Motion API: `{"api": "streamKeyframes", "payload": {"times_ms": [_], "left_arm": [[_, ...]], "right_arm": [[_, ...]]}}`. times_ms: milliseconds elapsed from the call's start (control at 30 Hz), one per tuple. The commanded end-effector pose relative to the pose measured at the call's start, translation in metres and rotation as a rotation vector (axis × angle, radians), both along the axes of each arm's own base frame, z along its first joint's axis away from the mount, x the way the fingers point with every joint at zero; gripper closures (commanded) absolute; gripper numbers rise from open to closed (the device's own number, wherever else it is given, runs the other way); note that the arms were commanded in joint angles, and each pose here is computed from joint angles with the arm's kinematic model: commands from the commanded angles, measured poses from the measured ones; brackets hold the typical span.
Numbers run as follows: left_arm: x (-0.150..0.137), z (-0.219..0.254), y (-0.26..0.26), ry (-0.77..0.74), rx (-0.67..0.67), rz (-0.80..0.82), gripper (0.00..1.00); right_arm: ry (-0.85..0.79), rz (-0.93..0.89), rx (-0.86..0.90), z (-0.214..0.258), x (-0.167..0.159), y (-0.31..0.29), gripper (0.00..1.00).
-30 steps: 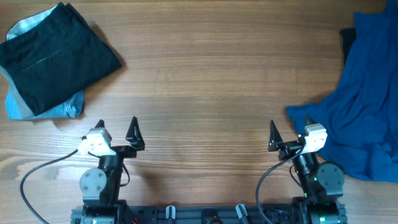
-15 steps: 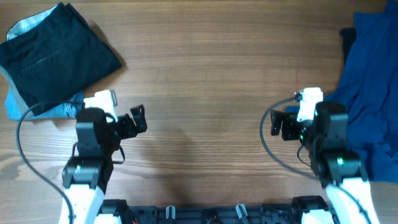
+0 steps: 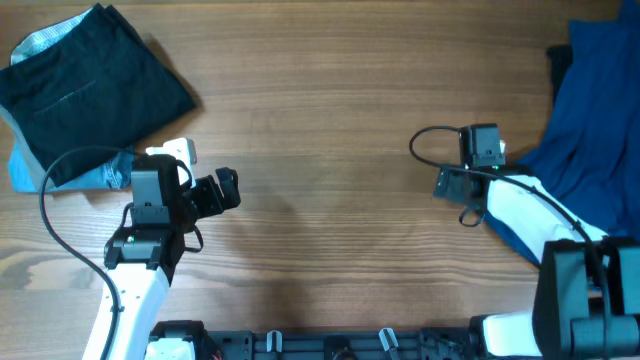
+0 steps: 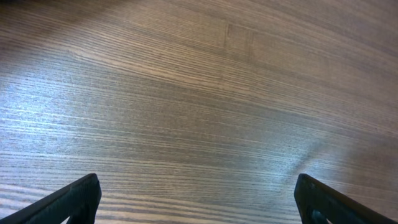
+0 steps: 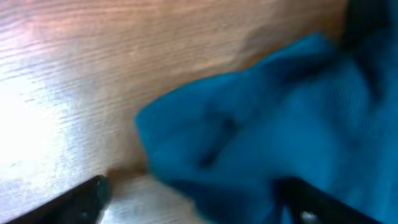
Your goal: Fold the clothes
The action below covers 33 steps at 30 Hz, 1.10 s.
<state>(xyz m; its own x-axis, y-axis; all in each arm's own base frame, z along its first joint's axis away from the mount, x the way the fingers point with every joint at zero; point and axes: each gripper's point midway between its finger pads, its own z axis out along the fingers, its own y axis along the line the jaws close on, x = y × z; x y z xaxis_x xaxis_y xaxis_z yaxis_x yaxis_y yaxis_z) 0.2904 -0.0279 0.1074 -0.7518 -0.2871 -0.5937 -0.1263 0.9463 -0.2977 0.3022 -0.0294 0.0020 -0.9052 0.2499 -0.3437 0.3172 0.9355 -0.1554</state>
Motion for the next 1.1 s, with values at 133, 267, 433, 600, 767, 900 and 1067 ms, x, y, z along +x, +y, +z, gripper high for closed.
{"api": "streamKeyframes", "payload": {"times_ms": [133,267,433,600,767,900,1067], "left_arm": [[0.004,0.007,-0.002,-0.019,0.001,-0.021,0.0],[0.004,0.008,-0.002,-0.02,0.001,-0.021,0.0],[0.005,0.008,-0.002,-0.023,0.001,-0.021,0.0],[0.005,0.008,-0.002,-0.022,0.001,-0.021,0.0],[0.005,0.008,-0.002,-0.023,0.001,-0.021,0.0],[0.005,0.008,-0.002,-0.023,0.001,-0.021,0.0],[0.006,0.009,-0.002,-0.027,0.001,-0.021,0.0]], "right_arm": [[-0.036,-0.167,-0.047,0.026,0.001,-0.038,0.96],[-0.371,-0.064,-0.031,0.183,0.058,-0.046,0.96],[-0.581,0.037,0.034,0.262,0.065,-0.03,0.96],[-0.854,0.752,0.634,0.345,0.057,0.115,0.96],[-0.772,1.149,1.036,0.356,0.0,0.188,0.85],[-0.487,0.972,0.985,0.269,0.017,0.217,0.87],[-0.306,0.77,0.666,0.17,0.063,0.214,0.91]]}}
